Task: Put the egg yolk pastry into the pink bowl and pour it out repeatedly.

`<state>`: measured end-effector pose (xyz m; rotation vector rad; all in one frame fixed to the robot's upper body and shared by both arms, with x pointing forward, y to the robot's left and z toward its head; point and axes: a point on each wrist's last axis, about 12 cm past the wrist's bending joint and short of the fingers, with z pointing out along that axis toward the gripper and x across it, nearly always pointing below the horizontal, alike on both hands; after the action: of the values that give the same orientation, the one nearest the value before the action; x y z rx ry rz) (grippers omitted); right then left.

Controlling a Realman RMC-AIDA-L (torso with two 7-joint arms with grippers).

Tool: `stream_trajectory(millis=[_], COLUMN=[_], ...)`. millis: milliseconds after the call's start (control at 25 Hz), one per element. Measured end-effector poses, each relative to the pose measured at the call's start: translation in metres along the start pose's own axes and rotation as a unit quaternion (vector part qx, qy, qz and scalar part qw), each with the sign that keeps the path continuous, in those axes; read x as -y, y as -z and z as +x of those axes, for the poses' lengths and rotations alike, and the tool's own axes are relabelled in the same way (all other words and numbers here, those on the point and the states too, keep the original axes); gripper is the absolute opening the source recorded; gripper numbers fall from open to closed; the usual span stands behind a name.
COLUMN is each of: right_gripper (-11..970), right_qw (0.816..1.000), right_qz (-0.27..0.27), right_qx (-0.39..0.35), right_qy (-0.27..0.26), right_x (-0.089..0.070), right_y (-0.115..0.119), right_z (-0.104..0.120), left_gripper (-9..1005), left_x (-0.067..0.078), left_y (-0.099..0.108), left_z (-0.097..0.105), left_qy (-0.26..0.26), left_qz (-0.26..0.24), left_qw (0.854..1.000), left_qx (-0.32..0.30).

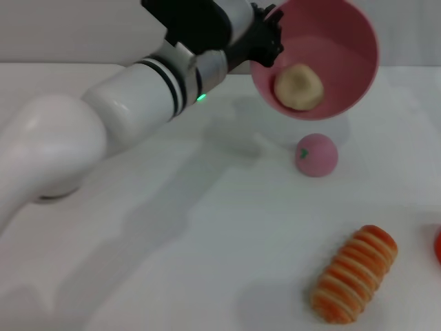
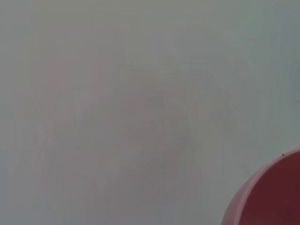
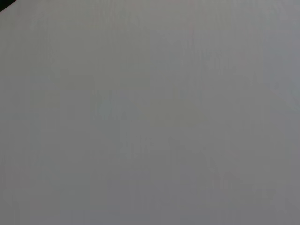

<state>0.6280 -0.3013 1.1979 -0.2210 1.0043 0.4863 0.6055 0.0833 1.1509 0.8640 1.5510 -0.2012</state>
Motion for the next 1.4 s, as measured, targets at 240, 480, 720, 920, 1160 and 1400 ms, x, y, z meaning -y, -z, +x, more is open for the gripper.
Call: stream_trajectory(millis=[240, 480, 720, 920, 1160, 1400], right_gripper=[481, 480, 481, 481, 481, 481], right_qw=[1.000, 1.000, 1.000, 1.000, 1.000, 0.999], right_qz=[-0.004, -0.004, -0.007, -0.013, -0.018, -0.034], right_qx=[0.002, 0.003, 0.005, 0.010, 0.024, 0.028], right_qy=[0.002, 0.006, 0.005, 0.001, -0.003, -0.008], right_x=[-0.001, -0.001, -0.002, -0.005, -0.007, -0.012], right_y=[-0.004, -0.007, -0.010, -0.014, -0.022, -0.027], right_z=[-0.002, -0.003, -0.004, -0.005, -0.009, -0.012], left_gripper=[106, 107, 107, 108, 108, 109], left_x=[0.017, 0.034, 0.050, 0.058, 0.069, 0.078], left_y=[-0.002, 0.000, 0.010, 0.015, 0.023, 0.033], left_z=[-0.006, -0.011, -0.011, -0.011, -0.009, -0.009], left_qy=[-0.072, -0.149, -0.203, -0.217, -0.231, -0.263], left_qz=[-0.025, -0.048, -0.076, -0.080, -0.087, -0.091], left_qw=[0.997, 0.987, 0.973, 0.969, 0.964, 0.952], left_qx=[0.018, 0.042, 0.075, 0.087, 0.101, 0.127])
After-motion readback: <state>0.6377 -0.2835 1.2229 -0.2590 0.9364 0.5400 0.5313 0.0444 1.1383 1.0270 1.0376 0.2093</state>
